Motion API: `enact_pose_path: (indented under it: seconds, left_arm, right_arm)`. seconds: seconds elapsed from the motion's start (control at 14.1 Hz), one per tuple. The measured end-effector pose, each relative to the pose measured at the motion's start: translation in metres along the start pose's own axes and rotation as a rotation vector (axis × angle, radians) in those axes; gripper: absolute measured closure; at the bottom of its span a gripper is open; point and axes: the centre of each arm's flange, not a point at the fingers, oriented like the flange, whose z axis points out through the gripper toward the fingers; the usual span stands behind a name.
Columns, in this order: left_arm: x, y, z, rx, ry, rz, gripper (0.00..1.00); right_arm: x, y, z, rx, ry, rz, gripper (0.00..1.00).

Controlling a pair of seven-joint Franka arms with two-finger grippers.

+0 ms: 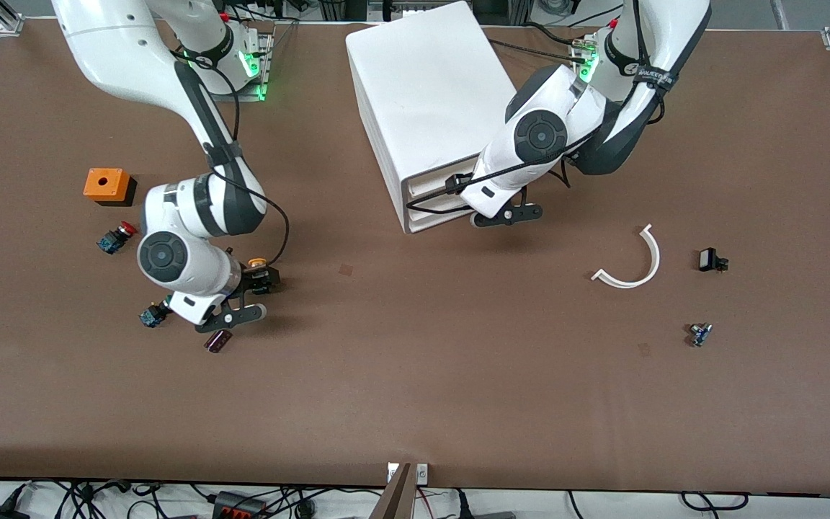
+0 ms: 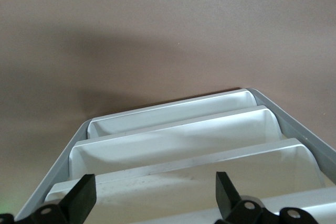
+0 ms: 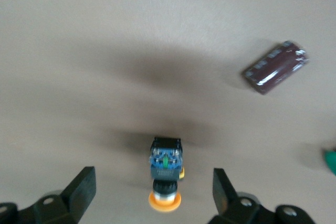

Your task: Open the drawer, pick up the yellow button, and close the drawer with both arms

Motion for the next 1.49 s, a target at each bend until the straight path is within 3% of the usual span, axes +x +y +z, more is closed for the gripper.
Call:
enact_pose_path:
  seconds: [0.28,0.5,0.78,1.07,1.49]
  left_arm:
    - [0.011,-0.007,-0.016,-0.016,0.011,0.005,0.0]
    - [0.07,-0.062,-0.076,-0.071,0.071,0.045,0.0]
    - [0.131,-0.158,-0.143,-0.015,0.165,0.157,0.0]
    - [0.137,-0.206,-0.208,0.12,0.176,0.277,0.0]
    - [0.115,-0.282,-0.285,0.143,0.204,0.356,0.0]
  right_arm:
    - [0.002,0.01,-0.102,-0.001,-0.017,0.109,0.0]
    - [-0.007,0.036,-0.153,-0.013,0.013,0.164,0.0]
    - [-0.031,0.081,-0.208,-0.024,0.064,0.238,0.0]
    - [-0.055,0.126,-0.25,-0.022,0.121,0.311,0.0]
    - [-0.089,0.185,-0.291,0.021,0.19,0.369,0.0]
